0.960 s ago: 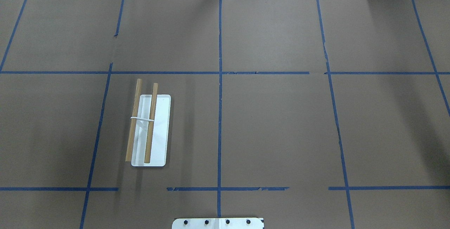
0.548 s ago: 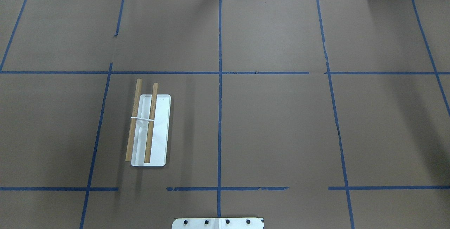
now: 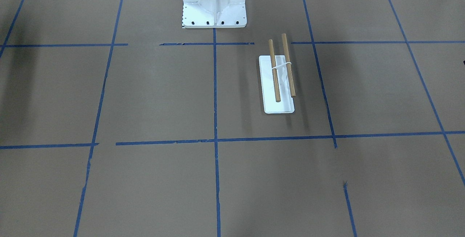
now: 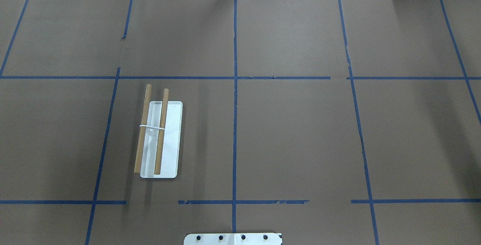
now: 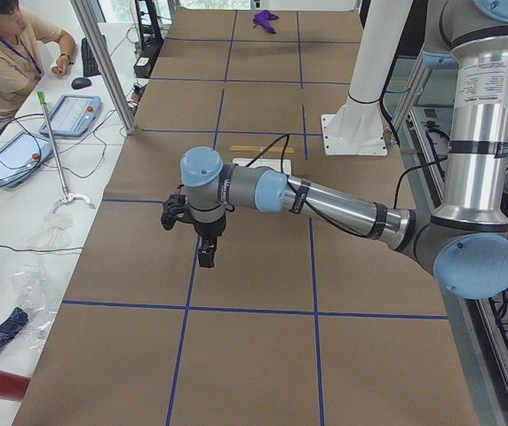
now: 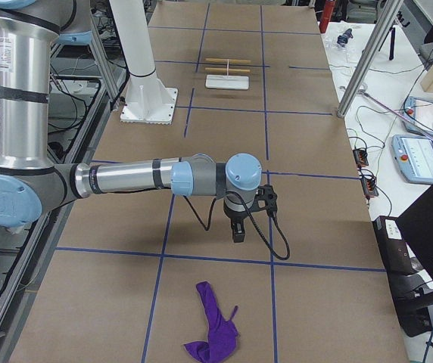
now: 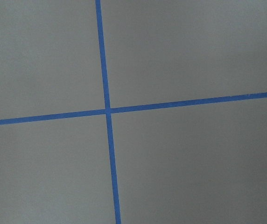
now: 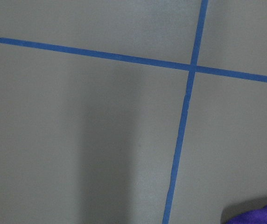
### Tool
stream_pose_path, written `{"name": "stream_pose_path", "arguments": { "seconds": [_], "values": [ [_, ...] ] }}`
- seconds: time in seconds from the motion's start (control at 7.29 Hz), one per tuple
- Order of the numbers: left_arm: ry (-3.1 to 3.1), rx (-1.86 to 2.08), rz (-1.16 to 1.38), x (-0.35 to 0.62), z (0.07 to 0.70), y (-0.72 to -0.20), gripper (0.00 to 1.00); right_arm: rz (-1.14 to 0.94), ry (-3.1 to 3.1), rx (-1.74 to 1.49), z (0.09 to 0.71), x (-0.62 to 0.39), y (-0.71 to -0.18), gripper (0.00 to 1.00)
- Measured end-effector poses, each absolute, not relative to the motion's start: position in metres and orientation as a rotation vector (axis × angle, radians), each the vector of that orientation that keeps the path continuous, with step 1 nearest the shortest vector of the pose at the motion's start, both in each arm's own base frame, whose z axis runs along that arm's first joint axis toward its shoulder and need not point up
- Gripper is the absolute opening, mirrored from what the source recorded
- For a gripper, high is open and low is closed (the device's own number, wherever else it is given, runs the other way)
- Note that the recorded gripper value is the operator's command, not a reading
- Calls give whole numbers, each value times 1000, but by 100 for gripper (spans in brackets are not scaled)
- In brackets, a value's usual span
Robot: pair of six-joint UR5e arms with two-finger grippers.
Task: Hang towel on rack
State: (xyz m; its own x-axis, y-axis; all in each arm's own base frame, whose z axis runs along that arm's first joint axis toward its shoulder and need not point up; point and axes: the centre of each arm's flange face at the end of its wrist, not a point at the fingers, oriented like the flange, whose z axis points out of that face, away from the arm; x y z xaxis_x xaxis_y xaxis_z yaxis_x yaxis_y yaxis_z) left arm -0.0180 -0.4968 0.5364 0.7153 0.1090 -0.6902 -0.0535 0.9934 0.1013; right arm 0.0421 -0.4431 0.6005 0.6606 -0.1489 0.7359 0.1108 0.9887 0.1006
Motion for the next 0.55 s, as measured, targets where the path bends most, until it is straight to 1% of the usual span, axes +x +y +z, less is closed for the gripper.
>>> {"name": "stream_pose_path", "arguments": {
  "seconds": [0.14,0.27,0.55],
  "values": [
    [788,66,93,-14,538,-497,100,-145,-838,47,599,42,-440,100],
    [833,59,96,-11,536,-496,100,-138,-837,33,603,42,-431,96],
    [900,57,99,-7,529,-494,100,-110,-794,-46,655,45,-406,88]
  ]
}}
